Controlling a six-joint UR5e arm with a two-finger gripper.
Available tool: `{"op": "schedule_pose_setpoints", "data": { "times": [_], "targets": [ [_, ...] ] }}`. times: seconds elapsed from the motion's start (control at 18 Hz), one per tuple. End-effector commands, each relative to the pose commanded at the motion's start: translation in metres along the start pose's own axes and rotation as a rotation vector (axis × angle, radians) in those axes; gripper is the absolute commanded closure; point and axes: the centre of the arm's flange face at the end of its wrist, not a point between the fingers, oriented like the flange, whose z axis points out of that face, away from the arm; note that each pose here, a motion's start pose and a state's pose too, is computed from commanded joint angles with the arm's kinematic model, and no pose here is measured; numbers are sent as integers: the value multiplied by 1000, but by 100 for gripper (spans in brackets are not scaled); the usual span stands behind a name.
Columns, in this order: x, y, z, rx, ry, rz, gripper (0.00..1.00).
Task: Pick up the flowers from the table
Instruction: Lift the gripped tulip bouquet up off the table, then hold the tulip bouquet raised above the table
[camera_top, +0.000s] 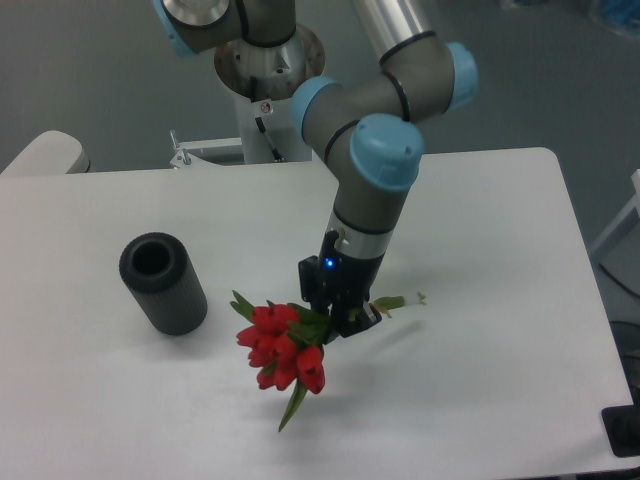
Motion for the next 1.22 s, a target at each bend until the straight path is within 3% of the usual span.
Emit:
{"op": "schedule_pose_setpoints", "data": {
  "times": [0.17,1.22],
  "targets": [
    [-4,0,-16,78,-4,-12,82],
    [-13,-11,-32,131,-24,-1,82]
  ]
}}
